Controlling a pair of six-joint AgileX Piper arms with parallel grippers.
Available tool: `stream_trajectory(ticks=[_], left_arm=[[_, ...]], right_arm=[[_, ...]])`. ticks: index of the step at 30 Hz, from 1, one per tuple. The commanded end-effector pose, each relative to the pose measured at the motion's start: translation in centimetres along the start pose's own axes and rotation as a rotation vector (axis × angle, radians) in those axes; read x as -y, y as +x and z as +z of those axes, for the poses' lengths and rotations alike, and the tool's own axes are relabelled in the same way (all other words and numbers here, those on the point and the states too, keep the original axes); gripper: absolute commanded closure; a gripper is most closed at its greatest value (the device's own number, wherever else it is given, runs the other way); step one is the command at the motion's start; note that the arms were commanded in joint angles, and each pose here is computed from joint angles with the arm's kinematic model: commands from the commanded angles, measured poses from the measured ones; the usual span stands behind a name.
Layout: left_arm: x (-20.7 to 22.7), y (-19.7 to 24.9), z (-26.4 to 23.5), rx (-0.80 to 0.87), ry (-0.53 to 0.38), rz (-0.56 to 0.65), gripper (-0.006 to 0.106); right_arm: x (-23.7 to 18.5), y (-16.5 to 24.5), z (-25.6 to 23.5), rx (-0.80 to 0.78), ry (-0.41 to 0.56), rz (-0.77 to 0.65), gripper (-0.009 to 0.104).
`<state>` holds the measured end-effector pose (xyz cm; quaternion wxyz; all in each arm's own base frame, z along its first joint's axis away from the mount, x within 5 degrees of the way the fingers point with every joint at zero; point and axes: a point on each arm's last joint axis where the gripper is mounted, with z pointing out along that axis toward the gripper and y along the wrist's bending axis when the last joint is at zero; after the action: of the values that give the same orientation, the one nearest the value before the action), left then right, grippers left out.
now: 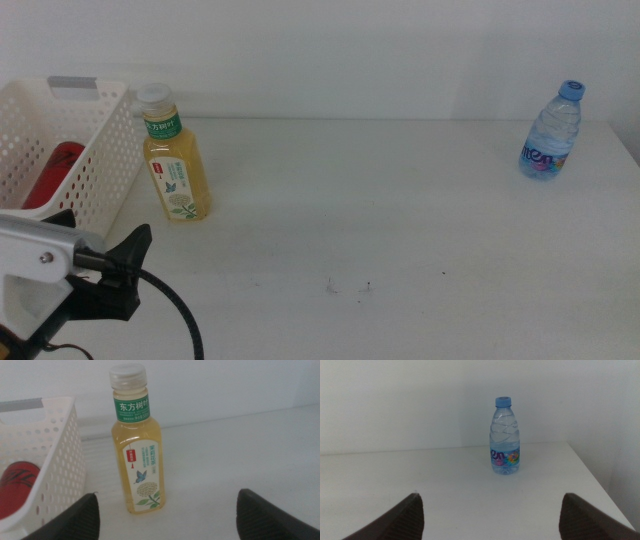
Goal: Use arms to grab the bottles and put them into the dustbin to the left of the table.
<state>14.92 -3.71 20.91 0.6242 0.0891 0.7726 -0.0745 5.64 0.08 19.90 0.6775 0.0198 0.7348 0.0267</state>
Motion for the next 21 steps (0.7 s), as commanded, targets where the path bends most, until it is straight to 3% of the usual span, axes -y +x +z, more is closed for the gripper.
stream_trajectory(ticks=[1, 11, 21], left_arm=[[0.1, 0.4, 0.1, 0.003, 0.007, -0.019, 0.007], [-0.3, 3.2, 2.9, 0.068, -0.037, -0.098, 0.007], [-0.5, 3.9, 8.9, 0.049, -0.08, -0.119, 0.007]], right_arm=[[0.0, 0.0, 0.0, 0.01, 0.005, -0.013, 0.014], [0.0, 0.0, 0.0, 0.01, 0.005, -0.013, 0.014], [0.0, 0.0, 0.0, 0.01, 0.005, -0.013, 0.014]])
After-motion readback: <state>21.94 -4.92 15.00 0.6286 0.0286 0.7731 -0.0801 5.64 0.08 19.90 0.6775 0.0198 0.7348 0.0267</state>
